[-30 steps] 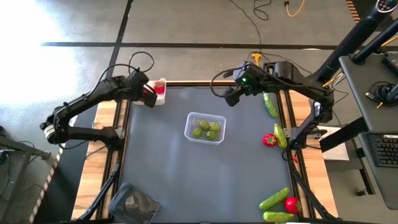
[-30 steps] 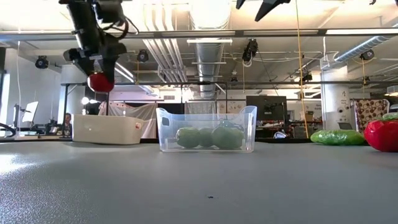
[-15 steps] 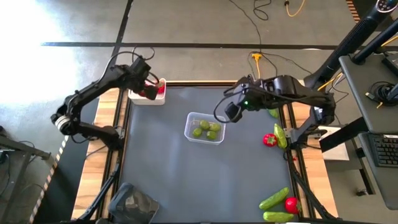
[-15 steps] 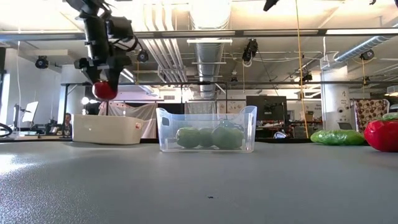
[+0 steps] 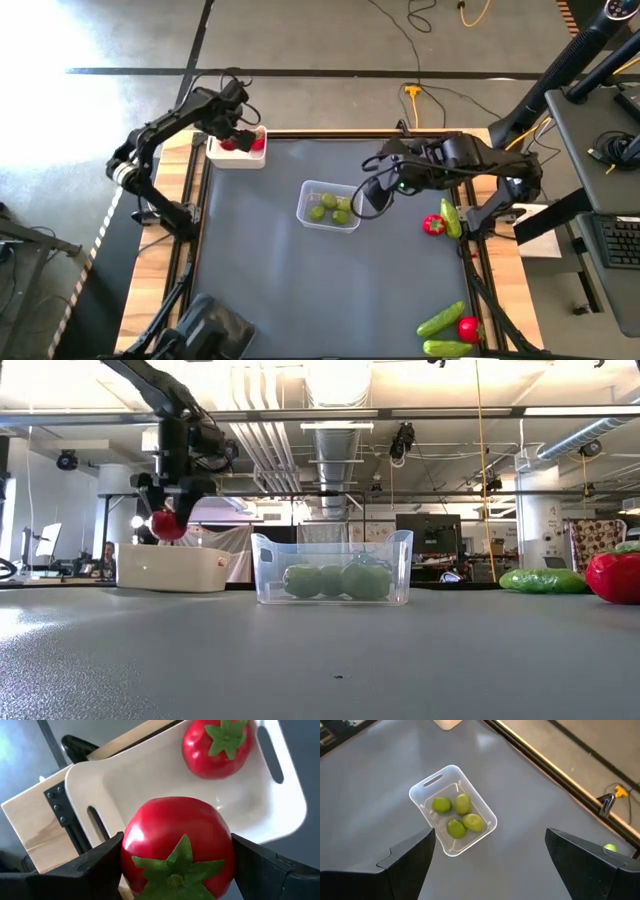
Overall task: Sort produce into baskets
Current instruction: Put the top right tomato into the white bin
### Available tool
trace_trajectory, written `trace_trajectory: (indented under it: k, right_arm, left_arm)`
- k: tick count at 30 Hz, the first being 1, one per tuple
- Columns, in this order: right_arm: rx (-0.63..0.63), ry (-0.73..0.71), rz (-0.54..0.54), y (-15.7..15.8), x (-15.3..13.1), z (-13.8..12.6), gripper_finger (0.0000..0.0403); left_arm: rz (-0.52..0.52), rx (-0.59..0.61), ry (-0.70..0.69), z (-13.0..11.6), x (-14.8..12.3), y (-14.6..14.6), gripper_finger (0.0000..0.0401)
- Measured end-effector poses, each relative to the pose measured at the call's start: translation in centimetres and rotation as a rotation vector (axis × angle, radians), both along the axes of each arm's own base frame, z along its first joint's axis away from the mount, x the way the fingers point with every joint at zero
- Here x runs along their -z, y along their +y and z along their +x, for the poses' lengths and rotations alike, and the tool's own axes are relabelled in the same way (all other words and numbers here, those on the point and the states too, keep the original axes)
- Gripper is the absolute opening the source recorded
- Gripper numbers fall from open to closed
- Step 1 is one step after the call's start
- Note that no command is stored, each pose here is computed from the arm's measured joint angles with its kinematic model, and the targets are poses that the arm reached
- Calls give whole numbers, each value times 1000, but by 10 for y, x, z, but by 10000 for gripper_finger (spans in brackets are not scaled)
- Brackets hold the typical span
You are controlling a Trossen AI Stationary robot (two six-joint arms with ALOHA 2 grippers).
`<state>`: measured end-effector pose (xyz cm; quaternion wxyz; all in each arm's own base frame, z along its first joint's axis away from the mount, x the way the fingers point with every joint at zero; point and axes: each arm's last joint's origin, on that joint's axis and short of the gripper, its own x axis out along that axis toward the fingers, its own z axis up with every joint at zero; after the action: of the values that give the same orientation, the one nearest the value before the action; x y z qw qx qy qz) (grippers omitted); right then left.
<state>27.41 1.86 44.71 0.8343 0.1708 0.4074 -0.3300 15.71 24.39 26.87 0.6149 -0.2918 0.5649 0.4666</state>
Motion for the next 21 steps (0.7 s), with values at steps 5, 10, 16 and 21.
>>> trace_trajectory:
  k: [5, 10, 16, 21]
  right_arm:
    - [4, 3, -26, 2, 1, 0, 370]
    - [-3, 7, -18, 3, 2, 1, 370]
    - [-17, 21, -14, 6, 5, 2, 370]
    - [-72, 67, 0, 8, 11, 3, 370]
  left_arm:
    - [-101, 34, 57, 5, 26, 21, 296]
    - [-151, 54, 71, 6, 41, 44, 296]
    - [-225, 8, 80, -2, 65, 67, 296]
    - [-261, -1, 77, 0, 84, 74, 303]
